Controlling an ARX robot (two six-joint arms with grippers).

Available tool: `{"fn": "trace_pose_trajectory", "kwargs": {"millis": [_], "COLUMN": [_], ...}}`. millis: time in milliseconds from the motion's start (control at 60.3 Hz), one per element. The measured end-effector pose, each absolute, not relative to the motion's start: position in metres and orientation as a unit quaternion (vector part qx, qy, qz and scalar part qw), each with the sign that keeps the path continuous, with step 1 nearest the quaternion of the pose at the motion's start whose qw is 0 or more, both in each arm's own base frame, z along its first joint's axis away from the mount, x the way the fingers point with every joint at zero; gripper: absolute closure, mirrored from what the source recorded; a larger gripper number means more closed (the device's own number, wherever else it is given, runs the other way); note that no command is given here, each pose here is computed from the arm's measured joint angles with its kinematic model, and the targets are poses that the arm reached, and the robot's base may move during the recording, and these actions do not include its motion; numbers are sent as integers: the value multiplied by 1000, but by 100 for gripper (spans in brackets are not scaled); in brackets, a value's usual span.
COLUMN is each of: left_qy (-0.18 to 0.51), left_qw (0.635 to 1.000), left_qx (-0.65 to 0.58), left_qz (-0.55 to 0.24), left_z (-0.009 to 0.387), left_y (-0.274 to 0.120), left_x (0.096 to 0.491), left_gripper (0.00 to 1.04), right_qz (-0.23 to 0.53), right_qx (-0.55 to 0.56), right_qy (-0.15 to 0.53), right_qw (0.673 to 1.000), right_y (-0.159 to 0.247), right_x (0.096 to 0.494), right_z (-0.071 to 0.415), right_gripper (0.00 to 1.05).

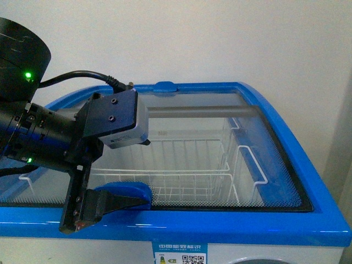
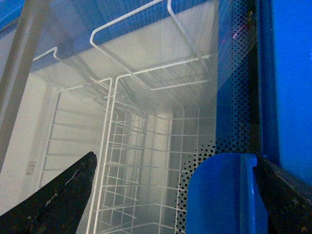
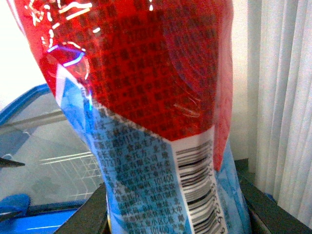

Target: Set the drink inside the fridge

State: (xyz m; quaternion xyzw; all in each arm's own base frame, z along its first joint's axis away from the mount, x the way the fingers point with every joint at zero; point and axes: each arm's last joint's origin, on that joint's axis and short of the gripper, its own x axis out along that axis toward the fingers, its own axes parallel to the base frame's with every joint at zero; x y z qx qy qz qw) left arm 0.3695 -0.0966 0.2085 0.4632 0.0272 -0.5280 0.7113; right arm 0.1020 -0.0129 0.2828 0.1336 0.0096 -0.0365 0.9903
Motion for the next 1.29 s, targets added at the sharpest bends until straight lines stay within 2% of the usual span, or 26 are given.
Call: {"fn": "trace_pose_trajectory", "kwargs": {"millis": [829, 962, 1144, 1294], "left_qy": [-29, -49, -96, -64], "left_qw": [723, 728, 763, 820], "left_qx": [514, 536, 550, 494], "left_qz": [-461, -425, -326, -282], "left_z": [242, 246, 238, 236], "left_y": [-116, -125, -133, -125], "left_x": [474, 499, 513, 490], "left_gripper": [8, 8, 8, 8], "right_qz": [-37, -36, -36, -36], "right_qx": [134, 134, 134, 134], "right_qy": [10, 10, 10, 10], "right_qw": [990, 990, 990, 990], "right_y": [-13, -13, -13, -13], "right_x": [102, 102, 102, 102], "right_z": [283, 283, 283, 283], "right_gripper": [60, 60, 60, 60]}}
